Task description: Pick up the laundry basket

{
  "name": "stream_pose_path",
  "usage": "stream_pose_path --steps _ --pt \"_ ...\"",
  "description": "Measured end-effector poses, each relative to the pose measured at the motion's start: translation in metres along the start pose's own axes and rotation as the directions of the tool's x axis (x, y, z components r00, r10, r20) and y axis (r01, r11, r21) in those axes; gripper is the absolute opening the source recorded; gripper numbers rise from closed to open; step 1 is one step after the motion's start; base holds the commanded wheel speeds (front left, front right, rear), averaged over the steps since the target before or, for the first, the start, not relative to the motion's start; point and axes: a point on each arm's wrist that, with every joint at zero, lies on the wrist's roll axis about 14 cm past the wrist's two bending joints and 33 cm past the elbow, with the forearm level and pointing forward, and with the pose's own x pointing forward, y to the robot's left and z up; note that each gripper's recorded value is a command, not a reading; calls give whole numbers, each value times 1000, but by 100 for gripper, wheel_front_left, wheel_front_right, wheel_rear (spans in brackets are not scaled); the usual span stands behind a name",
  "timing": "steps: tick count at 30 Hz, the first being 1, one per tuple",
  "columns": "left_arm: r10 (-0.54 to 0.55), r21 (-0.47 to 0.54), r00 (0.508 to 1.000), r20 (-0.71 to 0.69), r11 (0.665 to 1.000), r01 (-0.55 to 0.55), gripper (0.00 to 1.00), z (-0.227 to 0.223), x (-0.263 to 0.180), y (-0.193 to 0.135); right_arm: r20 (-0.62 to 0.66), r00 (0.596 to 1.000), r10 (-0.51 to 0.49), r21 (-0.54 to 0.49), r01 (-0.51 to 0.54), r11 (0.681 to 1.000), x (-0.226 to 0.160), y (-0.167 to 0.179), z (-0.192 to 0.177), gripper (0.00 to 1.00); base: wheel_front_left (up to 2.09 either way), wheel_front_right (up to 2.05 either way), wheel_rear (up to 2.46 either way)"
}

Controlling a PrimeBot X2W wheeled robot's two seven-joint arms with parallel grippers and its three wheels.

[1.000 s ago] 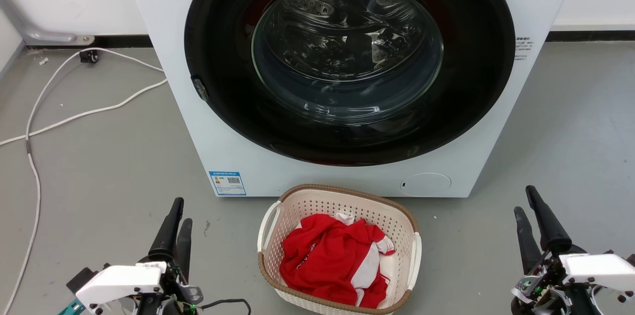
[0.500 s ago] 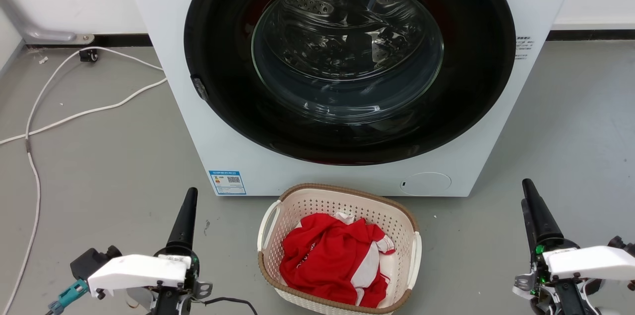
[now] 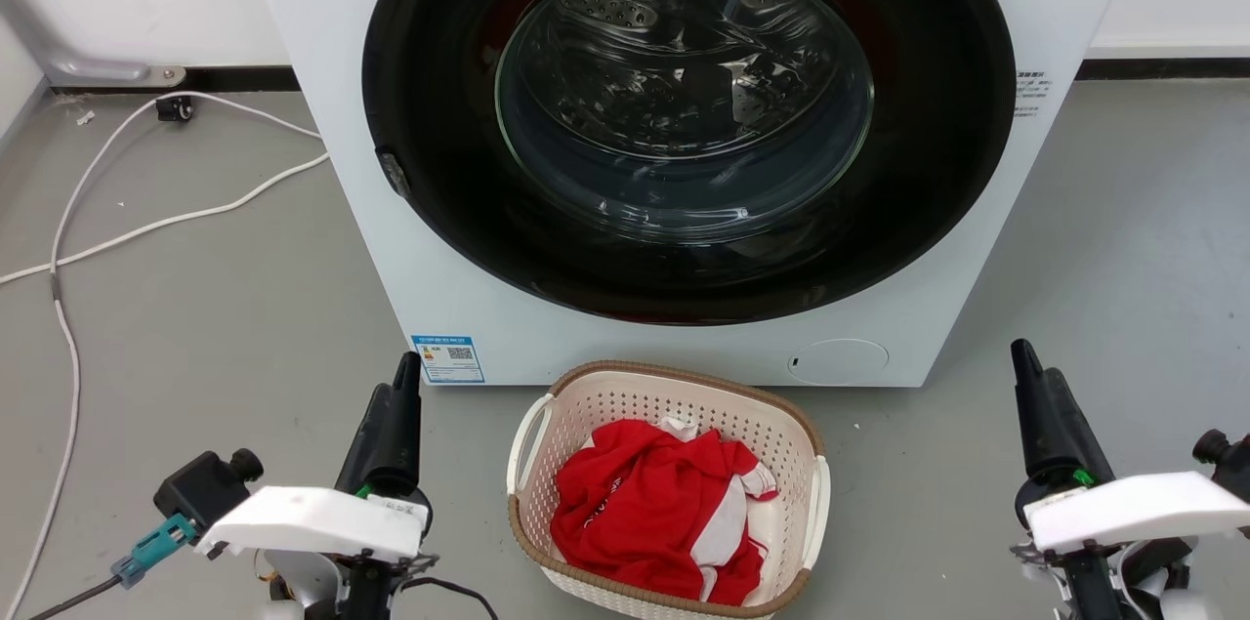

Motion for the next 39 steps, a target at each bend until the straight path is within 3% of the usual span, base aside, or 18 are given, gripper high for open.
stream_pose_path --steps 7,8,17,39 --pt "-24 129 1000 -2 991 24 100 -2 0 -7 3 1000 4 -117 -4 993 -2 0 -1 100 0 0 0" --pt "-37 177 999 -7 984 37 100 -5 0 -10 3 1000 6 -163 -6 987 -3 0 -2 100 0 0 0" --pt "-72 302 997 -25 950 76 100 -12 0 -19 4 1000 12 -291 -11 957 -4 0 -3 100 0 0 0" --pt "-132 544 989 -60 827 143 100 -25 0 -31 -28 999 37 -518 -46 854 -6 4 -10 100 0 0 0"
